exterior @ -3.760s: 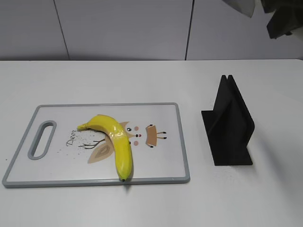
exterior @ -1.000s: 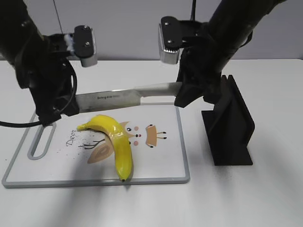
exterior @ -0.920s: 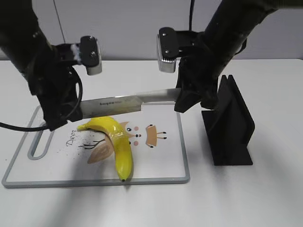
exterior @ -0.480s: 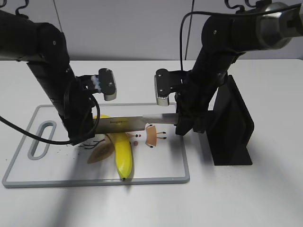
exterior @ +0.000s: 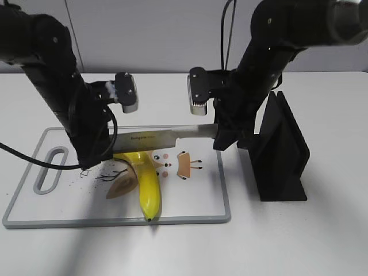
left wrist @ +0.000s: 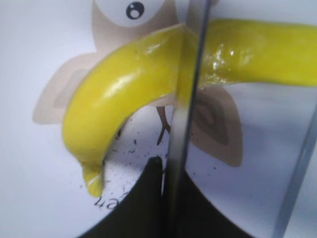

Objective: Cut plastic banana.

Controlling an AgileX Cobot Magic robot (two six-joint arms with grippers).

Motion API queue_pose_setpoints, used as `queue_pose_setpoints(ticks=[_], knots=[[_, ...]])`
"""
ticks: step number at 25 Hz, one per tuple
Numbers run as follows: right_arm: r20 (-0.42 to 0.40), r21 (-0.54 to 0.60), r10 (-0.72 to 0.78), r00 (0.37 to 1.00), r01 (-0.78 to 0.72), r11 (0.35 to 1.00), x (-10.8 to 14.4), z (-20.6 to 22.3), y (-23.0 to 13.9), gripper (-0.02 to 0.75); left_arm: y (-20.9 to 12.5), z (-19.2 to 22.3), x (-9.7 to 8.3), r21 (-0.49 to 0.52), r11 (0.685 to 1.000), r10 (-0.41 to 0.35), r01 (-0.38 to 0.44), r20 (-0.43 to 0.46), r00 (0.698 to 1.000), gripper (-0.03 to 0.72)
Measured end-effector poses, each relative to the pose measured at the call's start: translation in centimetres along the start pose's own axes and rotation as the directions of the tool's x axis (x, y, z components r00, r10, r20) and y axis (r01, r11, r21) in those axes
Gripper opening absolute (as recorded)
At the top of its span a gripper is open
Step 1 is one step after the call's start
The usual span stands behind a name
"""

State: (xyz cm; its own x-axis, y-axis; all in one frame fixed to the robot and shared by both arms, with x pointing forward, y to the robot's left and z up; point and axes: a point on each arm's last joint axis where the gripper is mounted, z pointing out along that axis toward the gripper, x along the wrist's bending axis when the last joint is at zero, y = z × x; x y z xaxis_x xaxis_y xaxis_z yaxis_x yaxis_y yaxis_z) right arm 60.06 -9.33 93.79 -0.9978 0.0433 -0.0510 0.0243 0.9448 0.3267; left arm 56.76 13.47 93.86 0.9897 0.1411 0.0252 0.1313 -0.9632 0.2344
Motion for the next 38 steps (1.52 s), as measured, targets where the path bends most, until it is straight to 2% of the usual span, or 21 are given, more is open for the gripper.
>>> queue_pose_setpoints(ticks=[5, 11, 20, 22, 23, 26, 28, 29, 31, 34, 38], knots=[[0.073, -0.052, -0.036, 0.997, 0.04, 0.998, 0.9, -5.3, 1.4, 0.196, 0.6, -5.2, -1.1, -0.047, 0.998, 0.034, -0.038, -0.083, 0.996, -0.008], [0.108, -0.104, -0.049, 0.993, 0.06, 0.993, 2.2, -9.3, 2.3, 0.196, 0.6, -9.9, -3.1, -0.099, 0.994, 0.042, -0.053, -0.111, 0.993, -0.008], [0.11, -0.117, -0.048, 0.993, 0.061, 0.991, 2.4, -9.7, 2.5, 0.197, 0.6, -10.6, -3.3, -0.108, 0.992, 0.044, -0.058, -0.124, 0.991, -0.001], [0.108, -0.118, -0.047, 0.993, 0.06, 0.991, 2.4, -9.7, 2.5, 0.197, 0.7, -10.7, -3.3, -0.116, 0.992, 0.039, -0.055, -0.135, 0.99, 0.049], [0.107, -0.122, -0.043, 0.993, 0.056, 0.991, 2.5, -9.7, 2.5, 0.196, 0.8, -10.7, -3.2, -0.123, 0.991, 0.034, -0.051, -0.141, 0.989, 0.1], [0.114, -0.135, -0.028, 0.993, 0.044, 0.99, 2.4, -9.8, 2.6, 0.192, 0.9, -10.7, -3.1, -0.14, 0.989, 0.022, -0.043, -0.15, 0.988, 0.331], [0.123, -0.146, -0.016, 0.992, 0.034, 0.989, 2.3, -9.8, 2.7, 0.192, 1.0, -10.7, -3.1, -0.154, 0.988, 0.012, -0.035, -0.151, 0.989, 0.522], [0.128, -0.15, -0.01, 0.992, 0.03, 0.988, 2.2, -9.8, 2.7, 0.192, 1.1, -10.7, -3.1, -0.161, 0.986, 0.008, -0.032, -0.153, 0.988, 0.578], [0.131, -0.154, -0.005, 0.991, 0.026, 0.988, 2.2, -9.8, 2.8, 0.192, 1.2, -10.8, -3.1, -0.173, 0.985, 0.001, -0.028, -0.156, 0.988, 0.627], [0.133, -0.157, 0.001, 0.991, 0.02, 0.987, 2.2, -9.8, 2.8, 0.191, 1.3, -11.2, -3.1, -0.184, 0.982, 0.001, -0.034, -0.176, 0.984, 0.641], [0.139, -0.159, 0.007, 0.99, 0.015, 0.987, 2.1, -9.8, 2.8, 0.19, 1.2, -12.8, -3.0, -0.194, 0.978, 0.016, -0.073, -0.28, 0.96, 0.641]])
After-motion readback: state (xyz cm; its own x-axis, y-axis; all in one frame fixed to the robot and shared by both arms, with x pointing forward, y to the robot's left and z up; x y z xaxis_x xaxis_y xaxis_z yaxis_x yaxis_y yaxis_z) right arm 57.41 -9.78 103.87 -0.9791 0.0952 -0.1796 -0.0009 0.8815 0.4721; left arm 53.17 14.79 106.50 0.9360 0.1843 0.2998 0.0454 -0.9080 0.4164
